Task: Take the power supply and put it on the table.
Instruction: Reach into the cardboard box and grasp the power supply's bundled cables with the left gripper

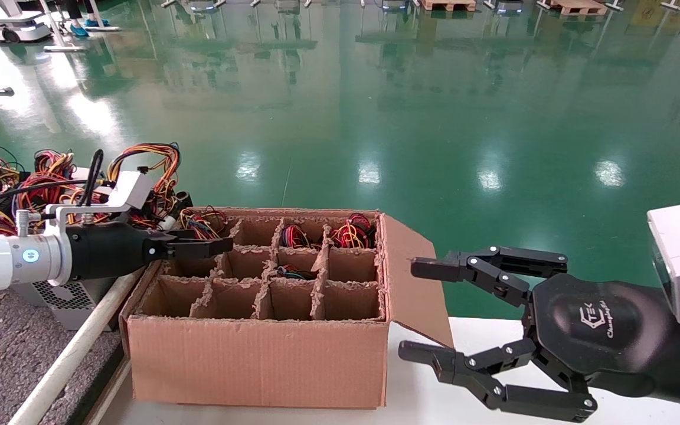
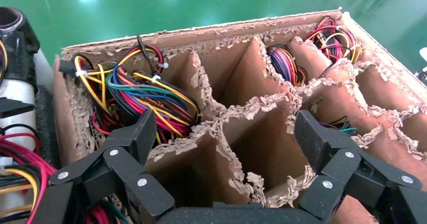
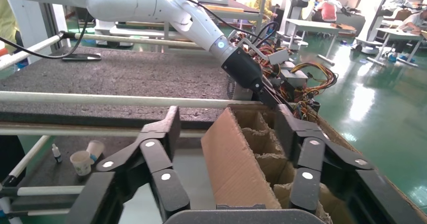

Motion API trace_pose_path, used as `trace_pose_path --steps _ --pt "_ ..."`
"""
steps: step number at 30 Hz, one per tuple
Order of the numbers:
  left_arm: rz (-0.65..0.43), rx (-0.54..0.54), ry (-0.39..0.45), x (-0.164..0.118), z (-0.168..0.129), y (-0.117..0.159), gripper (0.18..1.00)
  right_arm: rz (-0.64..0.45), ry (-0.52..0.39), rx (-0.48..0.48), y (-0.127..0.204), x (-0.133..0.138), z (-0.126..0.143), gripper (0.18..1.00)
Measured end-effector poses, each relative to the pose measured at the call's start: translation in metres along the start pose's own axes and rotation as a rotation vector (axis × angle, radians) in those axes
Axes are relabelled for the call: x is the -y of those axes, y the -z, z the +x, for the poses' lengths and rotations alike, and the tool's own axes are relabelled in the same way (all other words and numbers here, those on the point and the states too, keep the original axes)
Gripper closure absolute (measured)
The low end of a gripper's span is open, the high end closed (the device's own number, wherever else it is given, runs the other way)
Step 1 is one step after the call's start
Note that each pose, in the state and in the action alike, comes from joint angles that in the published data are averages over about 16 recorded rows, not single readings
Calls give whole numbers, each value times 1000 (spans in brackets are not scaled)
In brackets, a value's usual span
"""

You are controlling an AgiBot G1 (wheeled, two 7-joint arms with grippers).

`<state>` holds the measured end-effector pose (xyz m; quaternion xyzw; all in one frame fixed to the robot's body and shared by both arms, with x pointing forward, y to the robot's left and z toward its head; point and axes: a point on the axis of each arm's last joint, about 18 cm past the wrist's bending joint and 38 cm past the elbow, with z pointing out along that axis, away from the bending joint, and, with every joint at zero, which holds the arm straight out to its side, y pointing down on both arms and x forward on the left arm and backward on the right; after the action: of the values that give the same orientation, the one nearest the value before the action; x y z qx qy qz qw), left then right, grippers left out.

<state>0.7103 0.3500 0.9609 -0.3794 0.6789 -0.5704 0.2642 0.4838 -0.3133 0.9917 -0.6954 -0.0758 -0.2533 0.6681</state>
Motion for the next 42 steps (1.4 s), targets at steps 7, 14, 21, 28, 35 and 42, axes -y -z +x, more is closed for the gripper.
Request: trace_pose_path --steps 7,14,21,28,35,42 --pt "10 20 65 -3 -4 -3 184 0 0 0 0 0 0 424" --pt "27 41 124 -5 -6 -10 184 0 0 0 0 0 0 301" --pt "44 49 148 -5 -5 -19 184 0 0 0 0 0 0 225" --pt "55 52 153 -7 -2 -27 188 0 0 0 0 0 0 188" --pt "57 64 114 -10 -2 -33 213 0 0 0 0 0 0 179" --pt "67 76 91 -12 -3 -37 276 0 0 0 0 0 0 178"
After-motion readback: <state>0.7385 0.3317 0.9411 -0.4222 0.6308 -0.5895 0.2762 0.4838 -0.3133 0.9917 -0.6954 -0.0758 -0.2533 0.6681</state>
